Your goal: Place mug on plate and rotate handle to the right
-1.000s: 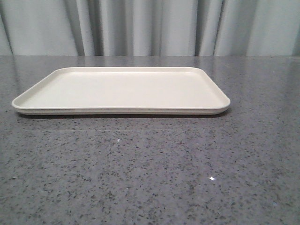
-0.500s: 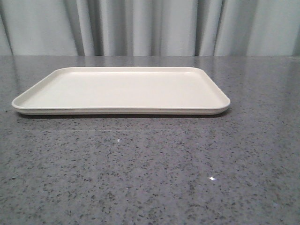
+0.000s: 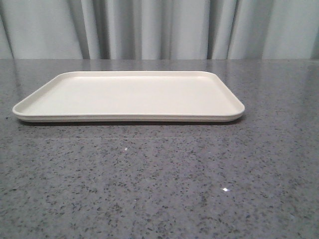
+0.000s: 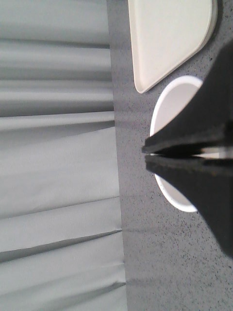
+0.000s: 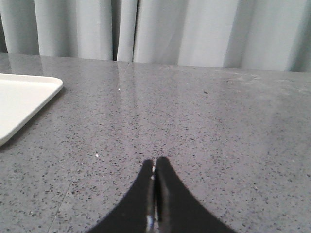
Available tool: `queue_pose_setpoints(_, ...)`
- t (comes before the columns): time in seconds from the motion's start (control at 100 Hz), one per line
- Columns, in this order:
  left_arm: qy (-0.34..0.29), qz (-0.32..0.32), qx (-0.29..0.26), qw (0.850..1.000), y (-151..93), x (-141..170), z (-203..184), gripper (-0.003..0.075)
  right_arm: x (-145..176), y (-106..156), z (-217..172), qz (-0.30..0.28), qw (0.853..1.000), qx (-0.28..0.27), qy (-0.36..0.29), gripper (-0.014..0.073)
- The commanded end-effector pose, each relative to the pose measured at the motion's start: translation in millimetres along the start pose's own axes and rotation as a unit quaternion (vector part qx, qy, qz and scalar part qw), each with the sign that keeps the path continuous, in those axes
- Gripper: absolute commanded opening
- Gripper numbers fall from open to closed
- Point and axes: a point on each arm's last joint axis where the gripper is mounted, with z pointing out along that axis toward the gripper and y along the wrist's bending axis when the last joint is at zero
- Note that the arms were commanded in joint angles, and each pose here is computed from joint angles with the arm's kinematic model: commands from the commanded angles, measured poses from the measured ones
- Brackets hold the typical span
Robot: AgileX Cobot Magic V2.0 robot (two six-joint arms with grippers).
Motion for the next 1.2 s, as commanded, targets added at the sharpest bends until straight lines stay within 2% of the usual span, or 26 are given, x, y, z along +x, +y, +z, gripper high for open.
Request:
queue_pose_setpoints(0.0, -0.054, -0.004, 0.003, 0.999, -0.5, -7.2, -2.9, -0.002, -9.4, -0.2, -2.1, -0.004, 0.998, 0.003, -0.055, -0.011)
queue_pose_setpoints(0.94, -0.054, -0.004, 0.003, 0.999, -0.5, -7.2, -2.9, -0.002, -9.4, -0.2, -2.1, -0.004, 0.998, 0.003, -0.055, -0.011)
queue_pose_setpoints(1.19, -0.091, -0.005, 0.006, 0.996, -1.1, -13.8, -3.9, -0.002, -12.4, -0.1, -2.5, -0.004, 0.997, 0.002, -0.072, -0.011)
